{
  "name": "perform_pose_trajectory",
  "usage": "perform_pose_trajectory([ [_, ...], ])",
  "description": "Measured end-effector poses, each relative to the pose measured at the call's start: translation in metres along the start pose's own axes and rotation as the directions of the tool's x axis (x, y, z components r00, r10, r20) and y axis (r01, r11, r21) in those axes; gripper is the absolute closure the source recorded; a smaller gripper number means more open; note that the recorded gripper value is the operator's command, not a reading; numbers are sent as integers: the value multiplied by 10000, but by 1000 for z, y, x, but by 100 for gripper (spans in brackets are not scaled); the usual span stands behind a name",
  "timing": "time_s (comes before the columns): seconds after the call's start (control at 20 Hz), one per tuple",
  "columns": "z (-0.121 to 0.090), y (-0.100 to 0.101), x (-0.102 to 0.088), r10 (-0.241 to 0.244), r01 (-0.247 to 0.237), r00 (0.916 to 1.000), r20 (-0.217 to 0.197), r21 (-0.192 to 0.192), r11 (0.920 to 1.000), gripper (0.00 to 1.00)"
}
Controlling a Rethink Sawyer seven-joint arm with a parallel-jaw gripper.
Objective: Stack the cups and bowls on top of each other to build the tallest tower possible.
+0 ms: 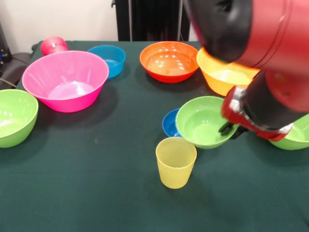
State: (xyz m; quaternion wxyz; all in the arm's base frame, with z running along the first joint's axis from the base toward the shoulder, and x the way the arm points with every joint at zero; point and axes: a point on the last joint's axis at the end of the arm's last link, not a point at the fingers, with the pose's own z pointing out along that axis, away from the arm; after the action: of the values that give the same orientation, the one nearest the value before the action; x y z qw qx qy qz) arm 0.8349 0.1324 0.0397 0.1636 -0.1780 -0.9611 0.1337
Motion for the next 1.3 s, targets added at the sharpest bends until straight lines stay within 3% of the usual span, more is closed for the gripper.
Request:
perform_pose_trajectory([
  [0.4,24,-12,-20,352,-349,9993,-135,179,9992,100],
  [1.3,25,17,-19,318,-337,9990,301,669,9972,100],
])
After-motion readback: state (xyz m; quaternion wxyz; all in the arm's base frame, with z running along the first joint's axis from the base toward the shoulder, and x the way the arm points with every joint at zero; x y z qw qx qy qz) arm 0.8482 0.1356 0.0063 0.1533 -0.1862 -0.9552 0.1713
